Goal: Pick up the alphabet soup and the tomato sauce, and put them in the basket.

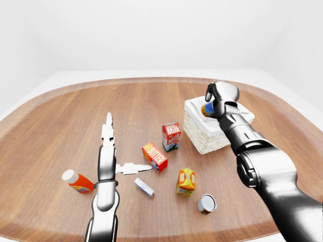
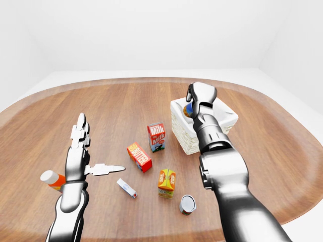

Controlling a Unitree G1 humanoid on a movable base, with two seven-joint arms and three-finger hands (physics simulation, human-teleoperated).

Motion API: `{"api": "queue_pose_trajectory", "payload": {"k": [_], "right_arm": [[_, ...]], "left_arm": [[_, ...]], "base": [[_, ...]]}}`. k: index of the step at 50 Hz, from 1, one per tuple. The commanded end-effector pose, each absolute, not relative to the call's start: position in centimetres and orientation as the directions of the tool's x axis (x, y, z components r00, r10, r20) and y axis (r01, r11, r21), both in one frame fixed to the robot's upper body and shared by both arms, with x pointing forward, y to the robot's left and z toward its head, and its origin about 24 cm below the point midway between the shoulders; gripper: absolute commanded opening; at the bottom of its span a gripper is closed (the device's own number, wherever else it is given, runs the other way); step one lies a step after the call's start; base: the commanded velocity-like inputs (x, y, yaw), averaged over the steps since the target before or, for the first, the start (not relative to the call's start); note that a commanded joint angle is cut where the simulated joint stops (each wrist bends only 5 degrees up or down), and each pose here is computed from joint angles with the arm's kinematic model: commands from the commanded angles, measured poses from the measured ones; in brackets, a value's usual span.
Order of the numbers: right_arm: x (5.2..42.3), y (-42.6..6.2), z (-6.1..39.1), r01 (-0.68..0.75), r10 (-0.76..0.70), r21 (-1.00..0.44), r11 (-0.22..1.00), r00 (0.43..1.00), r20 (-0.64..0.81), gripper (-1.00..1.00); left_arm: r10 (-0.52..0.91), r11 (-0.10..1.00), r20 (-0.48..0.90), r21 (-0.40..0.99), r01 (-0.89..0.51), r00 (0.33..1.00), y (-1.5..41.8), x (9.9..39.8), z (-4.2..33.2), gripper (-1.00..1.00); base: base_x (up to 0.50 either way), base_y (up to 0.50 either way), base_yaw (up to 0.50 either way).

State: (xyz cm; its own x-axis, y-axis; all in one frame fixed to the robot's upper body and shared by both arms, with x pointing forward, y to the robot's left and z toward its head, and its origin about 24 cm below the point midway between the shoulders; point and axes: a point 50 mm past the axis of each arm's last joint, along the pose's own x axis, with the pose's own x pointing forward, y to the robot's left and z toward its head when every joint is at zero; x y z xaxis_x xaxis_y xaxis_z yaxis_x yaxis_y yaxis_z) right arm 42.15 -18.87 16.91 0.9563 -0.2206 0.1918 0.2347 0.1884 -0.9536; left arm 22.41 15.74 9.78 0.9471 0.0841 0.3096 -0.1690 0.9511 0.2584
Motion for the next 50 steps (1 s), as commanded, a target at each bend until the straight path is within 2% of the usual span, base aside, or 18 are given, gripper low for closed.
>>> {"api": "queue_pose_trajectory", "payload": {"k": [1,14,47,48,50], "right_arm": [[41.97,-18.70,16.51,0.270,-0.215,-0.952,0.146,0.948,0.236,-1.00],[41.78,-18.78,15.83,0.260,-0.202,-0.961,0.099,0.950,0.236,-1.00],[41.67,-19.58,15.88,0.268,-0.218,-0.960,0.081,0.945,0.245,-1.00],[41.67,-19.55,15.85,0.266,-0.216,-0.961,0.079,0.946,0.243,0.22],[41.67,-19.51,15.81,0.264,-0.215,-0.961,0.080,0.946,0.242,0.82]], "left_arm": [[0.084,0.952,0.310,0.256,-0.168,0.947,15.77,22.45,9.79,1.00],[0.082,0.952,0.308,0.257,-0.166,0.948,15.74,22.38,9.76,1.00],[0.082,0.952,0.309,0.257,-0.166,0.948,15.74,22.42,9.78,1.00],[0.081,0.952,0.309,0.258,-0.166,0.948,15.74,22.42,9.78,1.00],[0.082,0.952,0.309,0.258,-0.166,0.948,15.74,22.42,9.78,1.00]], "base": [[0.00,0.00,0.00],[0.00,0.00,0.00],[0.00,0.00,0.00],[0.00,0.00,0.00],[0.00,0.00,0.00]]}}
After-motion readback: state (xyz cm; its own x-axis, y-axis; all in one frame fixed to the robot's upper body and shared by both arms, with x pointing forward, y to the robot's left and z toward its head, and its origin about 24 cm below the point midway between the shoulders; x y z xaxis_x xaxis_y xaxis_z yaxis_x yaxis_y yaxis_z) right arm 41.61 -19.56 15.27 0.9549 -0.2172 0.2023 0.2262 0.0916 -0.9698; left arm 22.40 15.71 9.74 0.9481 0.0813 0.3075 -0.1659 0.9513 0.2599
